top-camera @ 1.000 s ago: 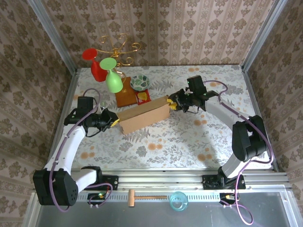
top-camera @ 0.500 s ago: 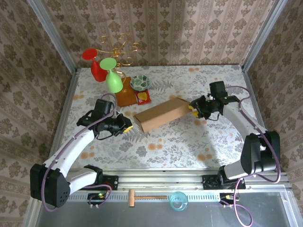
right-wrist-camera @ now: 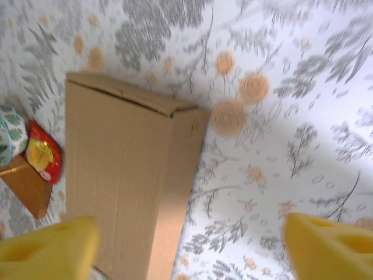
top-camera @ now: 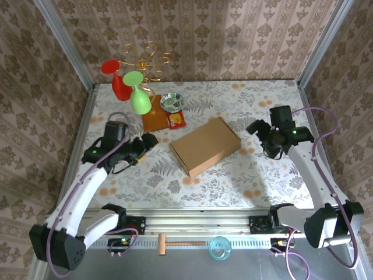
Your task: Fold the paper box
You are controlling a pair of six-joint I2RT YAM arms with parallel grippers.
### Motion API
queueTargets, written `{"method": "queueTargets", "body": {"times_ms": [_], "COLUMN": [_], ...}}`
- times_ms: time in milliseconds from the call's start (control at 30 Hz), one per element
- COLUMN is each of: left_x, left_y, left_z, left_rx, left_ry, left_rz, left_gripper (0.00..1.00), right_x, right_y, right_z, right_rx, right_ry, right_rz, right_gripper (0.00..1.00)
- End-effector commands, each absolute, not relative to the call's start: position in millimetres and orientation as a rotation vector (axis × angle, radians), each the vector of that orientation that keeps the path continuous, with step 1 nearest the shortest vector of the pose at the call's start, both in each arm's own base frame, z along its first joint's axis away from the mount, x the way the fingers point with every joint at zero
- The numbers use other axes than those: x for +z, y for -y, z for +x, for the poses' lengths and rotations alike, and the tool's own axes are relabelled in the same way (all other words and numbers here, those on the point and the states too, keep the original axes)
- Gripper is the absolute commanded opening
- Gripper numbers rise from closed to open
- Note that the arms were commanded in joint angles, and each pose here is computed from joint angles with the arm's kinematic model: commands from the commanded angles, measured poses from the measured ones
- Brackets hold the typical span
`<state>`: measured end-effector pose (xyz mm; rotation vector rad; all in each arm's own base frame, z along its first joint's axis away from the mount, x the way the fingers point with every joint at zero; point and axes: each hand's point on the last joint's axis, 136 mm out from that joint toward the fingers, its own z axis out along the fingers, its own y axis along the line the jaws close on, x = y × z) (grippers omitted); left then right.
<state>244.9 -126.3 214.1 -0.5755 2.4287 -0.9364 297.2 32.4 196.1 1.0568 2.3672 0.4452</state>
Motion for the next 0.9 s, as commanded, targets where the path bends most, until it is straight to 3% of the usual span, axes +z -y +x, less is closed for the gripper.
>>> {"method": "queueTargets", "body": {"times_ms": [0,100,267,433,633,867], "left_x": [234.7,230.9,203.3,209.8,161.3,120.9], "left_y": [71.3,27.1,-72.7,-89.5,-52.4,-52.1], "left_z": [241.7,233.4,184.1,214.7,276.2,316.4], "left_rx": [-0.735,-0.509,0.166,0.45,0.379,0.274], "left_ry": [-2.265,-2.191,-2.037,-1.957,-1.972,-1.941], "left_rz": [-0.676,-0.755,-1.122,-0.612,-0.178,-0.226], "left_gripper": [1.0,1.0,1.0,1.0,1.0,1.0], "right_x": [236.8,252.2,250.1,197.6,146.7,113.9], "right_y": [-0.4,15.7,58.7,49.2,29.9,3.6], "right_z": [301.6,306.2,317.0,340.4,367.1,408.0], "right_rx": [0.244,0.122,-0.24,-0.347,-0.294,-0.198], "right_ry": [-2.208,-2.135,-1.969,-1.93,-1.993,-2.0], "right_rz": [0.919,0.825,0.685,0.364,0.227,0.071], "right_gripper": [1.0,1.0,1.0,1.0,1.0,1.0]}}
